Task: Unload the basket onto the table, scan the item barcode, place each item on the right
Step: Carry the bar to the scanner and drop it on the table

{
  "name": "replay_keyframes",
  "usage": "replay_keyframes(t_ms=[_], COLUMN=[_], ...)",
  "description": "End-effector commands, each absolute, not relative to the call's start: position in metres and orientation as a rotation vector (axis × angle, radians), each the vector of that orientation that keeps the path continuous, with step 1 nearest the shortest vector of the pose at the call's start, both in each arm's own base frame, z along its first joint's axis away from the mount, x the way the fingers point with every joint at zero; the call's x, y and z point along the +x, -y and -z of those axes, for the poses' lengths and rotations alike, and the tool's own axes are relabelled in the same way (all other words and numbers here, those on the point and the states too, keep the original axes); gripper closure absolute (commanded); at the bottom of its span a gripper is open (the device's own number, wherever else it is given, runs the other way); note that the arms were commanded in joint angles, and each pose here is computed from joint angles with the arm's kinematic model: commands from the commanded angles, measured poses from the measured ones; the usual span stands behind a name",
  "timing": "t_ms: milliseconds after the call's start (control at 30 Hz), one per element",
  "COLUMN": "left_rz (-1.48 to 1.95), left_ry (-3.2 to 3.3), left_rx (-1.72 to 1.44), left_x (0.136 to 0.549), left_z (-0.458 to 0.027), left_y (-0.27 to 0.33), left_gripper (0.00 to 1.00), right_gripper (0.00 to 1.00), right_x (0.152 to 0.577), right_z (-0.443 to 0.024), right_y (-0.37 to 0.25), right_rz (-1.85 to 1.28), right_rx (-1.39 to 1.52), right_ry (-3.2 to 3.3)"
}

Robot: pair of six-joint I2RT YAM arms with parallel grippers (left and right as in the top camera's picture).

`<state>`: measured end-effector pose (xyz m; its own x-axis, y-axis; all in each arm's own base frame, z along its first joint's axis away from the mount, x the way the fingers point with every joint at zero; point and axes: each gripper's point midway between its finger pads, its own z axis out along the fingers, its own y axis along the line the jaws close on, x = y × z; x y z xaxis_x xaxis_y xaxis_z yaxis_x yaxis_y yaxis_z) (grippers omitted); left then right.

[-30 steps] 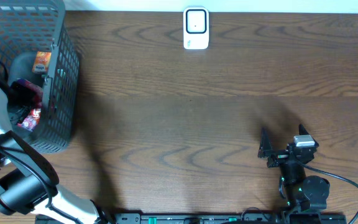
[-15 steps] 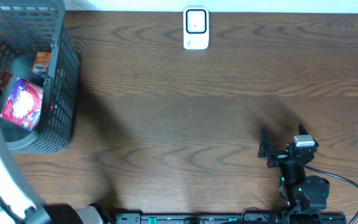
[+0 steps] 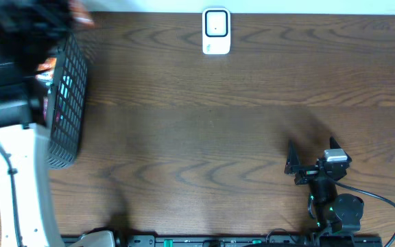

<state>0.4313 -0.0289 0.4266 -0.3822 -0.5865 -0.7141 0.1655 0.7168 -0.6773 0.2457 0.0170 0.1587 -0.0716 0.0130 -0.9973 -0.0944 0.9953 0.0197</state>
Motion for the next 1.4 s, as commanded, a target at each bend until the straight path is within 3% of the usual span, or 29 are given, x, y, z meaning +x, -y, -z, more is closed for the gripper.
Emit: replay_keyframes(t_ms=[0, 500, 800, 1000, 1100, 1200, 1367], left_rz=[0.740, 0.628, 0.642, 0.629, 0.634, 0.655, 0.686], left_ry=[-1.898, -2.442, -2.494, -2.528, -2.517, -2.475, -2.396], left_rx=[-0.230, 0.009, 0.107, 0.121, 0.121, 0.115, 0.098], left_x=[0.443, 0.445, 0.449, 0.448, 0.451, 0.458, 0.465], left_z=[-0.398, -0.182, -0.107, -0.078, -0.078, -0.088, -0.127], left_y=[0.075, 0.269, 0.323, 0.331, 0.331, 0.333, 0.326], left_gripper=[0.93, 0.93, 0.93, 0.92, 0.83, 0.62, 0.61], right_gripper=[0.01, 0.01, 0.01, 0.01, 0.01, 0.01, 0.01], right_x=[0.246, 0.246, 0.246, 0.246, 0.246, 0.246, 0.246], right_z=[-0.158, -0.158, -0.158, -0.158, -0.158, -0.158, -0.158], right_y=[-0.018, -0.018, -0.018, -0.018, -0.018, -0.018, -0.018], right_rz=[-0.085, -0.085, -0.085, -0.085, -0.085, -0.085, -0.085], right_rx=[-0.071, -0.071, -0.071, -0.071, -0.071, -0.071, -0.071], right_ry=[-1.641, -1.641, -1.641, -1.641, -1.641, -1.641, -1.641])
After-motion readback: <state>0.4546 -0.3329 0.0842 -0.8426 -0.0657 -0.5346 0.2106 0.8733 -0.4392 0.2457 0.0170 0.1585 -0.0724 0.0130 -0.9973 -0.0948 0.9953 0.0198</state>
